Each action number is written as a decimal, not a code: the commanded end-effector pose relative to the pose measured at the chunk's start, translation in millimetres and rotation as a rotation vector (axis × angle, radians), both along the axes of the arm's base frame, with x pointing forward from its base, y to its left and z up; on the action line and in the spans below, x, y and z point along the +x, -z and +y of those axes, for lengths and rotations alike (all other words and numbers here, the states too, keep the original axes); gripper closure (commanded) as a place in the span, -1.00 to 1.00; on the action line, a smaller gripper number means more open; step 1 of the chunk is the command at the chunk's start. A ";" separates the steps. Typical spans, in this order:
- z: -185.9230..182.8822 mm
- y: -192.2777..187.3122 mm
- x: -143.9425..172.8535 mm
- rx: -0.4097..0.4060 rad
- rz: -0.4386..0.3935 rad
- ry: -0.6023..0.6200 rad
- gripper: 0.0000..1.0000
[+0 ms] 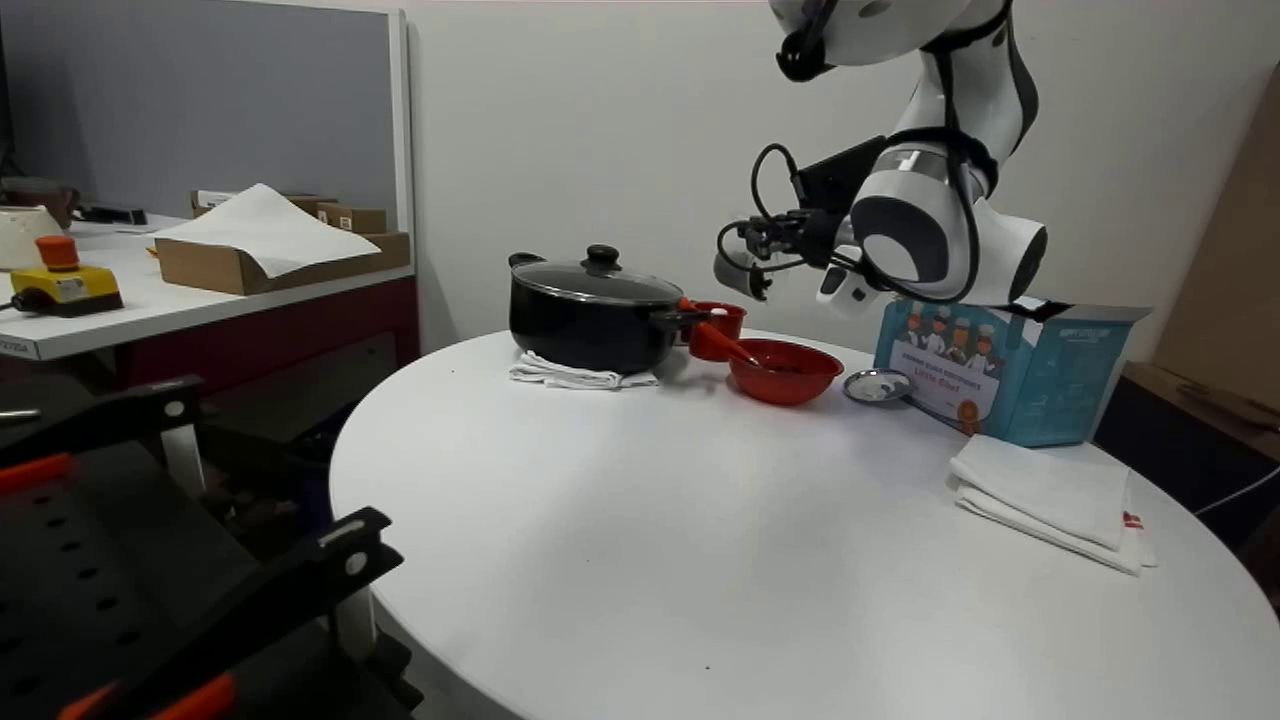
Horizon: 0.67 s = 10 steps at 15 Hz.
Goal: Pick up the jar and pour some of its contents in the bowl
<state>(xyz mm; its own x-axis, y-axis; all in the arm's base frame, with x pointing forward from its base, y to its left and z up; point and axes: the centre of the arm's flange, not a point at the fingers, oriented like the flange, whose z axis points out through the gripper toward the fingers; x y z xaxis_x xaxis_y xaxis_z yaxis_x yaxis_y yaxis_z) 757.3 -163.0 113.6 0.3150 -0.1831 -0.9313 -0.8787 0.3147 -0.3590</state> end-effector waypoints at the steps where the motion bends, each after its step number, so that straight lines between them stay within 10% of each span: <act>1: 21.0 -17.5 -58.1 0.015 -0.035 0.005 0.73; 10: 10.4 -24.6 -92.5 0.039 -0.072 0.042 0.73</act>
<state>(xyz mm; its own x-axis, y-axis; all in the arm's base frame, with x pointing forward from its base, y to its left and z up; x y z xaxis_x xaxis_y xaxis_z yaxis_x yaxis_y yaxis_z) 707.9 -157.9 116.9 0.3640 -0.1576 -0.9180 -0.8562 0.3313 -0.3964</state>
